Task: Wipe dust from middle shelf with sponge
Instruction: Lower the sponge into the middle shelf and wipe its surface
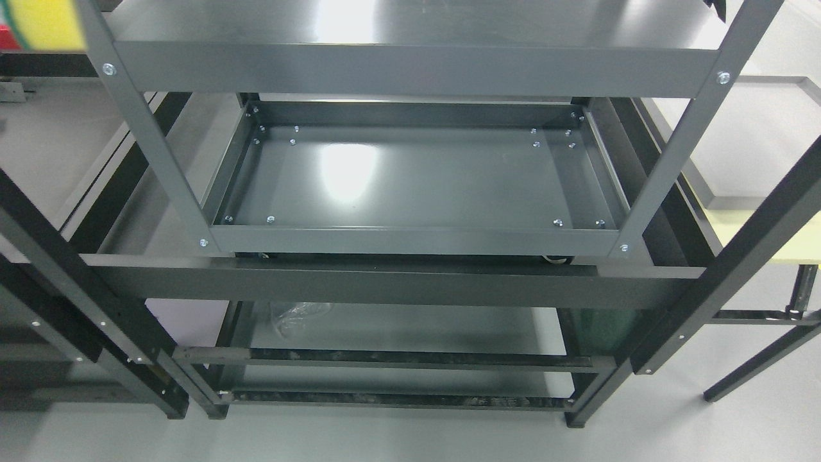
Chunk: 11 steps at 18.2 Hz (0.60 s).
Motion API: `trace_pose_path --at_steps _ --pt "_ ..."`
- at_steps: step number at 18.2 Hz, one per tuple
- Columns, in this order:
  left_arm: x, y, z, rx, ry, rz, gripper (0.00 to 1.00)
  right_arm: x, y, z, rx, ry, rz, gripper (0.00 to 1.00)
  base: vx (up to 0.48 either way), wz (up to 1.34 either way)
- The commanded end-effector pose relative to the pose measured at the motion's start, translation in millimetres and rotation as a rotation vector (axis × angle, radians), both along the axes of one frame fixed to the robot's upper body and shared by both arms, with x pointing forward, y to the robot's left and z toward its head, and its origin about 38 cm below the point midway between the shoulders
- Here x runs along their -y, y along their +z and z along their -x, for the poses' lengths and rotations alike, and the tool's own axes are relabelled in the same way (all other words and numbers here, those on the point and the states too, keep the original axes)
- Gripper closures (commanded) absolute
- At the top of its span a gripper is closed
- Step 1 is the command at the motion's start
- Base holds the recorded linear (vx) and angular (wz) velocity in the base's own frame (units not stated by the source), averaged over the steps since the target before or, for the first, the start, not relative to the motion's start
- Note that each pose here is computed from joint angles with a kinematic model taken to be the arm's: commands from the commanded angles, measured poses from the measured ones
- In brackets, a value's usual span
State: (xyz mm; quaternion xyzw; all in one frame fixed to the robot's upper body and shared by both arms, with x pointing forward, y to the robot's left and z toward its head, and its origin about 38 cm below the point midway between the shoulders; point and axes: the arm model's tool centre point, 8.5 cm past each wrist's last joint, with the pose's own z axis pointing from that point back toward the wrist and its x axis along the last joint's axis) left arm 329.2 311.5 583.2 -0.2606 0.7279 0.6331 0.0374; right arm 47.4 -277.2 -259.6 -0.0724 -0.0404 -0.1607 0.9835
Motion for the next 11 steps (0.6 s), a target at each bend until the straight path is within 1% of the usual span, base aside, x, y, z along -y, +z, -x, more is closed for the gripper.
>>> trace_pose_path --at_steps 1,4,5,6,7,8,10,11 --pt "184.6 -69.2 -44.0 -0.23 -0.533 0.227 0.97 10.1 0.8 1.3 -0.052 -0.005 -0.002 0.0 -0.008 0.04" --pt "275.4 -127.0 -56.7 -0.342 -0.624 0.284 0.96 10.2 0.8 1.4 -0.053 -0.005 0.0 0.0 -0.013 0.07" --pt "303.7 -142.7 -56.1 -0.384 -0.656 0.321 0.96 10.1 0.8 1.3 -0.052 -0.005 -0.002 0.0 -0.012 0.07" --pt "325.8 -158.2 -54.5 -0.433 -0.681 0.37 0.96 10.2 0.8 1.4 -0.053 -0.005 0.0 0.0 -0.009 0.03" --pt "337.9 -172.3 -57.5 -0.474 -0.676 0.402 0.96 10.1 0.8 1.3 -0.052 -0.005 -0.002 0.0 -0.009 0.03" --pt "332.8 -194.2 -71.9 -0.515 -0.613 0.416 0.96 10.2 0.8 1.4 -0.053 -0.005 0.0 0.0 0.0 0.0" --pt "322.8 -229.5 -90.7 -0.597 -0.536 0.46 0.96 10.2 0.8 1.4 -0.053 -0.005 0.0 0.0 0.0 0.0" --pt "303.3 -248.5 -111.9 -0.648 -0.457 0.532 0.96 10.1 0.8 1.3 -0.052 -0.005 -0.002 0.0 0.0 0.0"
